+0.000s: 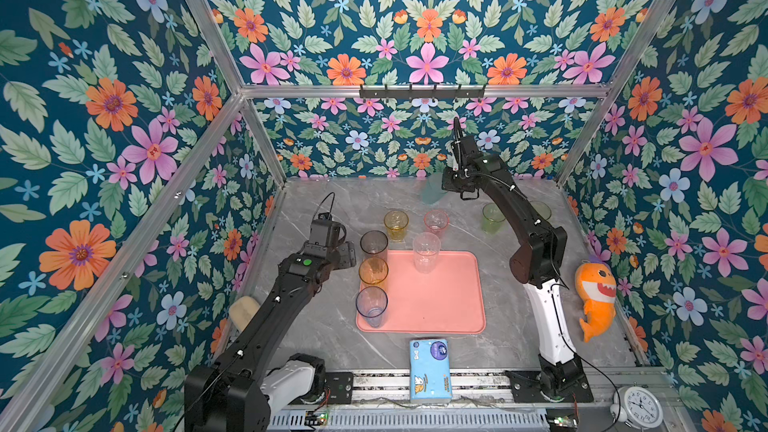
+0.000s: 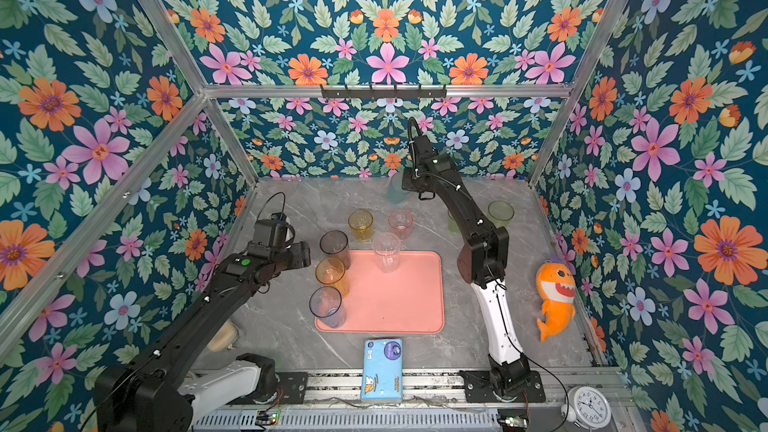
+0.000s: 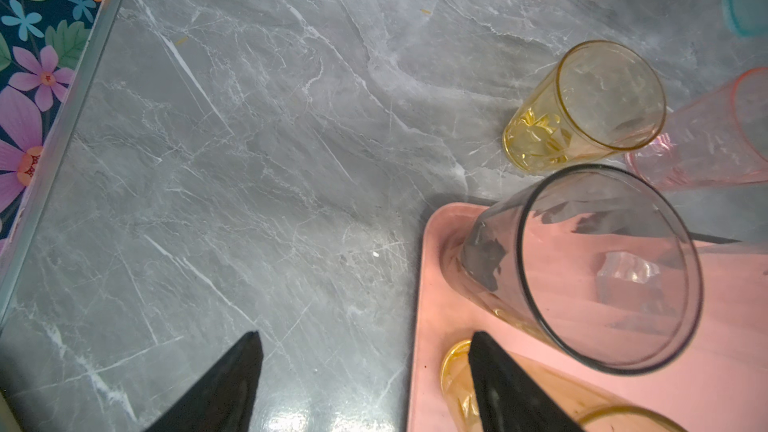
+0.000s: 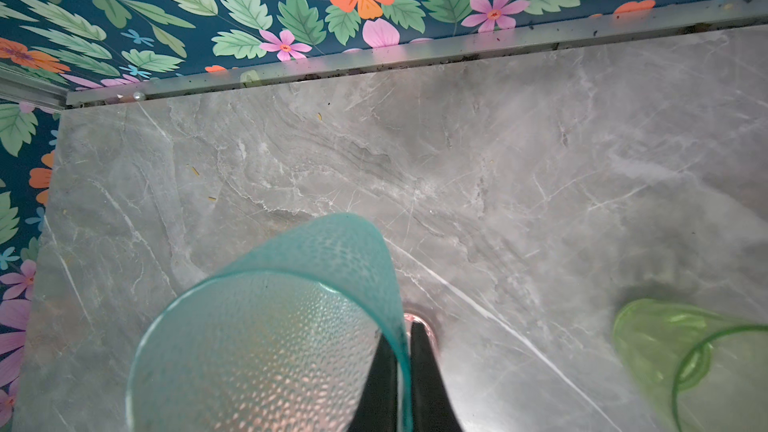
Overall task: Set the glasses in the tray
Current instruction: 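Lift the teal frosted cup with the right gripper and carry it toward the tray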
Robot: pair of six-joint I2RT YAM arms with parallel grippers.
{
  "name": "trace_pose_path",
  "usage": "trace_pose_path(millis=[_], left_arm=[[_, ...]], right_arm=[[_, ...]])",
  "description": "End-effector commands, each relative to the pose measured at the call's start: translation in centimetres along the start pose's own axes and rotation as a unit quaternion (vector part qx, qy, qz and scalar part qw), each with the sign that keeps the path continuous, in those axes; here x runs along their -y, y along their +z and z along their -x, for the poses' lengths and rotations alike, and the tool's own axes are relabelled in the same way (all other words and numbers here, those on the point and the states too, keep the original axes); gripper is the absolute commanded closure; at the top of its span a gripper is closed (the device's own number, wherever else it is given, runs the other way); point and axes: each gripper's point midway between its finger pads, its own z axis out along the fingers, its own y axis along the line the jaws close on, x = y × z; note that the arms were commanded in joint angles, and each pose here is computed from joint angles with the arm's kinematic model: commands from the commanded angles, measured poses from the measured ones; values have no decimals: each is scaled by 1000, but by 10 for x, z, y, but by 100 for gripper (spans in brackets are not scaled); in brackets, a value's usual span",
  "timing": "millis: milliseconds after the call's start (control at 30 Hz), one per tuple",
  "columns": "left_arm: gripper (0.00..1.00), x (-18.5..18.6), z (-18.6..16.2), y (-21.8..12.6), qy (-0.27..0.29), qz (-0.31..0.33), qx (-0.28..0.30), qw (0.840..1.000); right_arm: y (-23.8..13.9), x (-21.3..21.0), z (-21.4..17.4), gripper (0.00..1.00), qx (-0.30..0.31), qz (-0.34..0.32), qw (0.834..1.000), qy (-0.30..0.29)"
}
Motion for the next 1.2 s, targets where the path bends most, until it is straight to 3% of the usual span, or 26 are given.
trace_pose_path(millis=[0, 567, 1167], left_arm=[[19, 0, 2, -2, -1, -2, 5, 1000], [19, 1, 3, -2, 0, -3, 6, 1000], [19, 1, 3, 0, -1, -2, 4, 1000]], right_arm=[[-12, 5, 3, 100, 8, -17, 1000, -15], [-73, 22, -4, 100, 15, -44, 998, -37], [-142, 47, -37, 100, 22, -67, 996, -54]])
